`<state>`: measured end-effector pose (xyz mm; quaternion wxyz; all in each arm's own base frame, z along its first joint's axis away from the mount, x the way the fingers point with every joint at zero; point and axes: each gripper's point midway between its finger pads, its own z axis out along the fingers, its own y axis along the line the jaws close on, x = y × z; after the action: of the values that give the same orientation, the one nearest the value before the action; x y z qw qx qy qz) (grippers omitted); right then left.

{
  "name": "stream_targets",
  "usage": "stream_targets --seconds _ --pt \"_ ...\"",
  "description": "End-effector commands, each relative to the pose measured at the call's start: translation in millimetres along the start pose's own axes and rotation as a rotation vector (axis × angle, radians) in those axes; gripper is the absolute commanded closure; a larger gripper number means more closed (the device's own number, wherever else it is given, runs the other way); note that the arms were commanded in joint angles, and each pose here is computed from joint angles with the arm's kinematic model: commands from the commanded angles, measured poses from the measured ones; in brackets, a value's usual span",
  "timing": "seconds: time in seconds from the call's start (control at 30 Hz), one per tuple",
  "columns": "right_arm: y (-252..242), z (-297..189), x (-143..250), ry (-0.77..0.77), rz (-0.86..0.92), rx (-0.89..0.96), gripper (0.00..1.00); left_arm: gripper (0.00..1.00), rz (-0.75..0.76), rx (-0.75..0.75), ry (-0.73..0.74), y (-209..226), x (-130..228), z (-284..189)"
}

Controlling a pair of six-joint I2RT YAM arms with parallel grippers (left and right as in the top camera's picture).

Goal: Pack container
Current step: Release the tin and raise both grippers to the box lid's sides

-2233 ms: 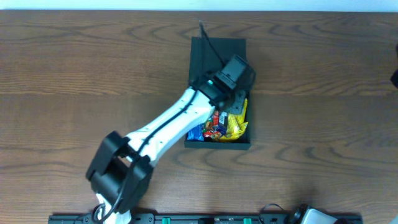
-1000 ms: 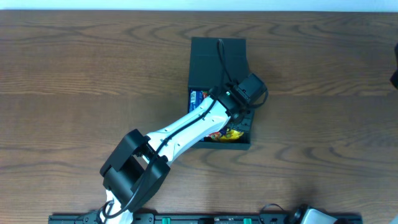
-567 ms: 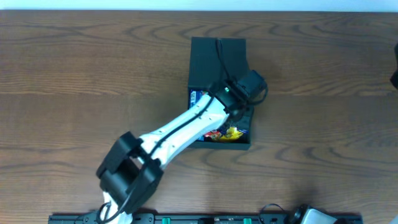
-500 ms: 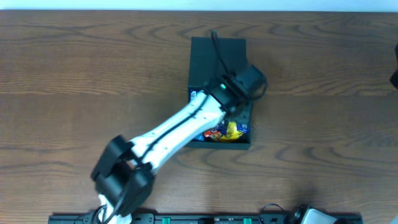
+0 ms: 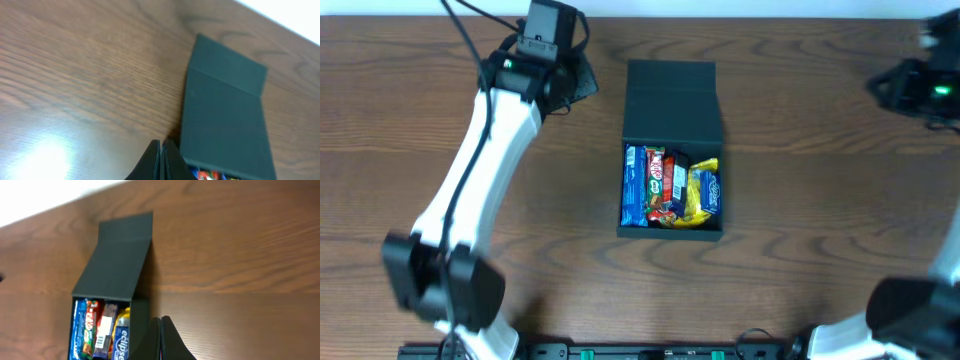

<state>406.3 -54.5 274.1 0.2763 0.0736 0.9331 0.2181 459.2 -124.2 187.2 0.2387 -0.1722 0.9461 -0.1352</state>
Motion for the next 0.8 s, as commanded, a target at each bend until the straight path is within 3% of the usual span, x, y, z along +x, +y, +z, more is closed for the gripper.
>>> stream_targets --seconds 0.0,0.13,0.33,0.57,0.77 --pt "7 51 10 0.101 -0.004 -0.065 0.98 0.94 -0.07 0.101 0.18 -5 24 46" --pt "4 120 9 0.159 -0.009 -0.164 0.98 0.94 -0.134 0.166 0.278 -11 37 83" --pt "-16 186 28 0.253 0.061 -0.202 0.98 0.94 -0.105 0.211 0.247 -19 29 92" --pt "-12 212 66 0.406 0.189 -0.252 0.98 0.94 -0.09 0.209 0.237 -18 28 101" --pt "18 238 76 0.421 0.074 -0.277 0.98 0.94 -0.12 0.157 0.231 -6 30 127"
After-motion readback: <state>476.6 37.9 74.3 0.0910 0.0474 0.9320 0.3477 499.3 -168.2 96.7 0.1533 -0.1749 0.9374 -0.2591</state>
